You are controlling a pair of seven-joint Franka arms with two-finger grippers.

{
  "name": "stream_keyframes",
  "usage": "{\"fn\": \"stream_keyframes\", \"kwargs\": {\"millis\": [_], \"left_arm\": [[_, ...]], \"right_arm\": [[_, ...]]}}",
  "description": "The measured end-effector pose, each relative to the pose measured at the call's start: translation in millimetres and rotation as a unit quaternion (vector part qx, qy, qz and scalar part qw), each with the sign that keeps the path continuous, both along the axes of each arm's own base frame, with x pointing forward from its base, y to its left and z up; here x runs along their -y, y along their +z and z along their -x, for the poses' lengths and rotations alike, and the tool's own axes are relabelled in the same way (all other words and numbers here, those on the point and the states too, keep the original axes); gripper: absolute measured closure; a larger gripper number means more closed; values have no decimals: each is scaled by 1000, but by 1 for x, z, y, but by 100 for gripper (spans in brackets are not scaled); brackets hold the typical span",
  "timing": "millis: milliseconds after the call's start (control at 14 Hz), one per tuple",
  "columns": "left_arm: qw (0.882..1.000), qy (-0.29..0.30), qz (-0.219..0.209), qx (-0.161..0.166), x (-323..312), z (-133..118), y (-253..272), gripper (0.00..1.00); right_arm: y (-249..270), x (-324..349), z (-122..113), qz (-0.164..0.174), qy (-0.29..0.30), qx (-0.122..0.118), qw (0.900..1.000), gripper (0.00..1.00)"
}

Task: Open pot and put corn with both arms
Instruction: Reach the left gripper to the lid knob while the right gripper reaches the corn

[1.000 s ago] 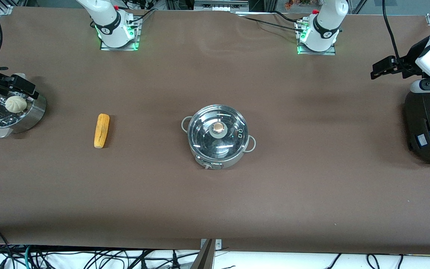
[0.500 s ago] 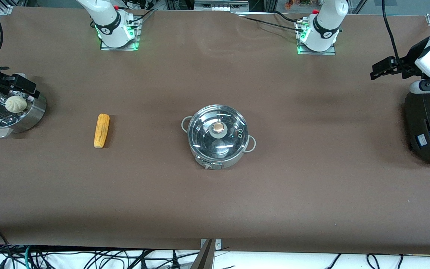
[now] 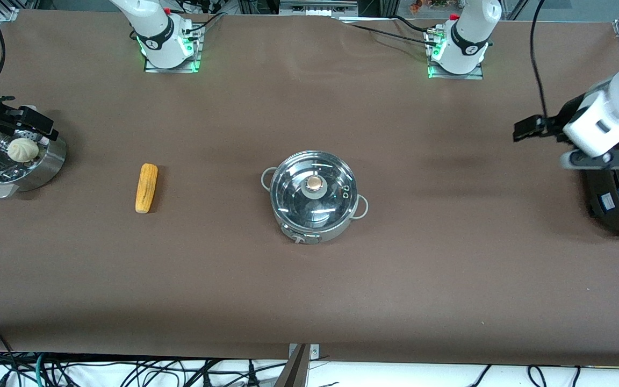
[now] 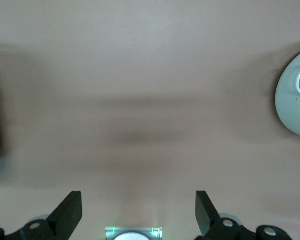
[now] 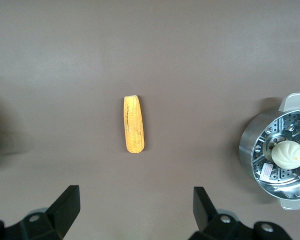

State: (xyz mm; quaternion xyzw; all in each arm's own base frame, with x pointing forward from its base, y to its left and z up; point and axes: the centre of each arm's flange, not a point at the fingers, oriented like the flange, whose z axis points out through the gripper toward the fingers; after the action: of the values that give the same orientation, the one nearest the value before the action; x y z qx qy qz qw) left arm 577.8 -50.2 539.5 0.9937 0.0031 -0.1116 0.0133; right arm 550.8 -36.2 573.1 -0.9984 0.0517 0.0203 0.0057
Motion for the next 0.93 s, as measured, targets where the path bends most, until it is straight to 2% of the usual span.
{"fn": "stream_keyframes", "kwargs": {"millis": [214, 357, 500, 571, 714, 929], "left_arm": [[1000, -19, 16, -13, 33, -24, -39, 0], [999, -13, 50, -1, 79, -40, -63, 0], [998, -6, 55, 17, 150, -46, -85, 0], [998, 2, 53, 24, 193, -43, -95, 0], [998, 21, 53, 37, 274, -30, -109, 0], [997, 26, 58, 49, 368, -1, -130, 0]], "right_arm": [[-5, 0, 0, 0, 0, -6, 1000, 0], [-29, -1, -5, -1, 1, -28, 1000, 0], [-75, -3, -20, -1, 2, -55, 998, 0], [-105, -5, -29, 0, 4, -59, 998, 0], [-176, -10, -43, 3, 9, -49, 999, 0], [-270, -12, -31, 7, 9, -30, 999, 0]]}}
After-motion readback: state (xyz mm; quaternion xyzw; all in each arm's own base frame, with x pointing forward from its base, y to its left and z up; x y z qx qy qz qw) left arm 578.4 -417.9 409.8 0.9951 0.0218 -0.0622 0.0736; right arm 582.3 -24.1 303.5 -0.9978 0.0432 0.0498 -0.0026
